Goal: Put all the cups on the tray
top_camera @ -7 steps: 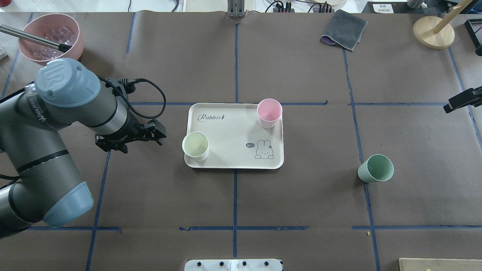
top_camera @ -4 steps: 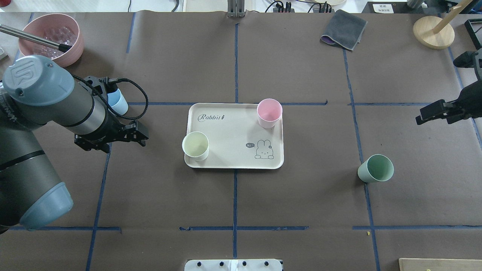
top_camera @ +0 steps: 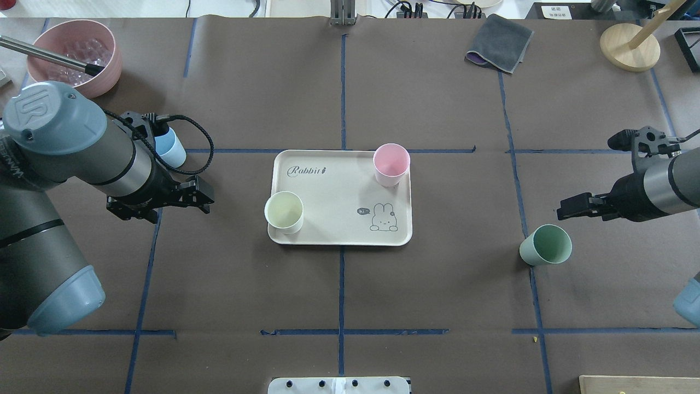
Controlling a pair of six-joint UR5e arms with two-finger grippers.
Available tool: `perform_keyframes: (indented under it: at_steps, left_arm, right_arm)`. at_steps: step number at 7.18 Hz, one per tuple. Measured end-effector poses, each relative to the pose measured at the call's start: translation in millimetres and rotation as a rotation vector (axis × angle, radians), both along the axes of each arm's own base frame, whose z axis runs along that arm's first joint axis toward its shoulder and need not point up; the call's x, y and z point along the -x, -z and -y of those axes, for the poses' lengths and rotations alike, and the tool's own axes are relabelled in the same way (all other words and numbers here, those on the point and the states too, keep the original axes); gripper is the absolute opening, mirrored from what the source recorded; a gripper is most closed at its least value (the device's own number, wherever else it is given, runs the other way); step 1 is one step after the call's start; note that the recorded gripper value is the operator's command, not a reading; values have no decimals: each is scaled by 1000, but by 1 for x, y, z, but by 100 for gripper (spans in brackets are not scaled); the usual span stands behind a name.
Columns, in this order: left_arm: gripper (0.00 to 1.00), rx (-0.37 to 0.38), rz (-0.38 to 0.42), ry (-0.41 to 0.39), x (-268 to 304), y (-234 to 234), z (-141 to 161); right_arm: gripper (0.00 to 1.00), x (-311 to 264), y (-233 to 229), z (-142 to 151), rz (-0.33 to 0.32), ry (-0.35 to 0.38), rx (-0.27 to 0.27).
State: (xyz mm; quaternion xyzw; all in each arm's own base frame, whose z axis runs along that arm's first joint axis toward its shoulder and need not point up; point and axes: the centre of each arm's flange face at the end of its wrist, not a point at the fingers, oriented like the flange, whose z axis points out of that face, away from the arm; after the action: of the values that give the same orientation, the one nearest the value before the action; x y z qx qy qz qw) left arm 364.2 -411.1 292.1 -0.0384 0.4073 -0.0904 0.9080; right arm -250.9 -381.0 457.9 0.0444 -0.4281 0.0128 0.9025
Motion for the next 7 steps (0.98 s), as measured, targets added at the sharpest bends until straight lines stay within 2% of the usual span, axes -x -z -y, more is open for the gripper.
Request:
perform_keyframes:
  at_steps: [3, 4, 5, 6, 7]
  left_arm:
    - [100, 2, 3, -1, -1, -1, 0]
    - [100, 3, 4, -2, -2, -2, 0]
    - [100, 3, 5, -2, -2, -2, 0]
    - [100, 3, 5, -2, -2, -3, 0]
    - [100, 3, 6, -2, -3, -3, 0]
  right_arm:
    - [99, 18, -14, -21, -30, 45, 14]
    - [90, 20, -18, -26, -39, 54, 21]
    - [71, 22, -22, -29, -46, 63, 22]
    - [61, 26, -23, -31, -49, 72, 18]
    - [61, 32, -23, -32, -50, 83, 15]
